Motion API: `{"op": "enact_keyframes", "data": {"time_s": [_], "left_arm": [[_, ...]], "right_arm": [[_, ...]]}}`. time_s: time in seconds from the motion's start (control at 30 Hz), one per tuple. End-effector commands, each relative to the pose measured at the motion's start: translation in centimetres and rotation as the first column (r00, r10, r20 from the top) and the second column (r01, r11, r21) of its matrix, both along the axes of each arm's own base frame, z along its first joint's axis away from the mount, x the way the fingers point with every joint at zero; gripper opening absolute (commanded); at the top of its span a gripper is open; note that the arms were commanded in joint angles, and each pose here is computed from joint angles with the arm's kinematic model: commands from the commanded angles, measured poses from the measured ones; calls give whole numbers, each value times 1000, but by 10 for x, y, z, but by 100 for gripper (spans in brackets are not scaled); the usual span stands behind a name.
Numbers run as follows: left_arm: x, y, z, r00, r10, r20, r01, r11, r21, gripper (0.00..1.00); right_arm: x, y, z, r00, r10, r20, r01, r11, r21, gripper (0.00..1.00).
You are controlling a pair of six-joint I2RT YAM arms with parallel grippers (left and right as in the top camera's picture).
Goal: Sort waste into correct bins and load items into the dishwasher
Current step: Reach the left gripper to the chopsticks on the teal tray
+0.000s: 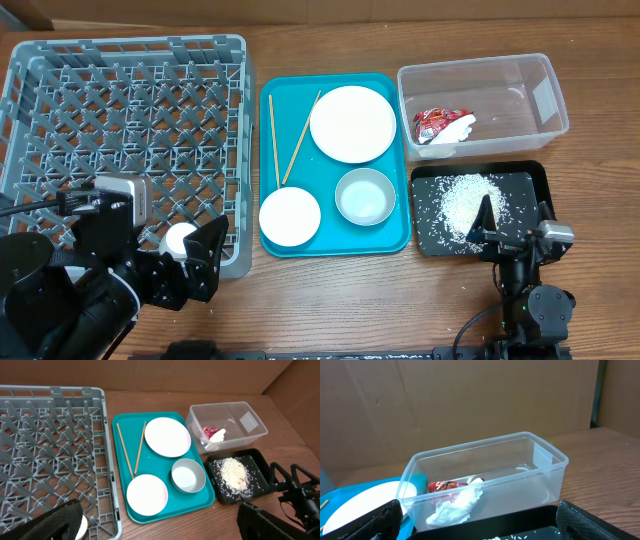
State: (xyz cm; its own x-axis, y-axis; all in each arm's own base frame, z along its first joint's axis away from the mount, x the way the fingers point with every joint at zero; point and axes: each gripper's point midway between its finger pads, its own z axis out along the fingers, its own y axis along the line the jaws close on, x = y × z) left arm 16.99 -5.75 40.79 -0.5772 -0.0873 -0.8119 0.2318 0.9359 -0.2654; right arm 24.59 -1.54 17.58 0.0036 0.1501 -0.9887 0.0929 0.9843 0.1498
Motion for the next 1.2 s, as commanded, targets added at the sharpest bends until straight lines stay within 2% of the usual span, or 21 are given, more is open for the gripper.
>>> {"op": "enact_keyframes", "data": {"time_s": [0.0,0.13,0.27,0.33,0.43,0.5,0.6,0.67,0.77,0.8,0.83,0.87,0.93,1.03,1.17], "left_arm": [[-3,-8,5,1000,-27,6,27,999,-43,100],[2,-15,20,1000,-11,25,15,987,-159,100],[18,-15,38,996,5,94,13,981,-193,100],[32,-17,28,999,10,34,-3,975,-222,100],[56,-21,-13,989,-11,-150,-21,977,-213,100],[74,-27,-49,958,-20,-287,-30,985,-170,100],[105,-39,-107,887,3,-461,-19,999,-30,97],[126,-56,-138,848,-4,-529,26,999,34,100],[155,-78,-181,793,-28,-609,69,997,44,100],[163,-81,-192,784,-25,-620,71,996,50,100],[176,-84,-210,768,-16,-640,69,996,58,90],[184,-87,-224,749,-1,-663,51,997,56,85],[198,-90,-252,720,21,-693,36,997,68,80],[215,-92,-296,699,81,-710,45,987,157,75],[233,-89,-343,714,176,-678,78,942,326,69]], "right_arm": [[0,-2,-2,1000,-13,5,13,1000,-3,100],[0,-2,-2,1000,-13,5,13,1000,-4,100],[0,-2,-2,1000,-13,5,13,1000,-4,100],[0,-2,-2,1000,-13,5,13,1000,-4,100],[0,-2,-2,1000,-13,5,13,1000,-4,100],[0,-2,-2,1000,-13,5,13,1000,-4,100],[0,-2,-2,1000,-13,5,13,1000,-4,100],[0,-2,-2,1000,-13,5,13,1000,-3,100],[0,-2,-2,1000,-13,5,13,1000,-4,100],[0,-2,-2,1000,-13,5,13,1000,-4,100],[0,-2,-2,1000,-13,5,13,1000,-4,100],[0,-2,-2,1000,-13,5,13,1000,-4,100],[0,-2,-2,1000,-13,5,13,1000,-4,100],[0,-2,-2,1000,-13,5,13,1000,-4,100],[0,-2,-2,1000,-13,5,13,1000,-4,100]]}}
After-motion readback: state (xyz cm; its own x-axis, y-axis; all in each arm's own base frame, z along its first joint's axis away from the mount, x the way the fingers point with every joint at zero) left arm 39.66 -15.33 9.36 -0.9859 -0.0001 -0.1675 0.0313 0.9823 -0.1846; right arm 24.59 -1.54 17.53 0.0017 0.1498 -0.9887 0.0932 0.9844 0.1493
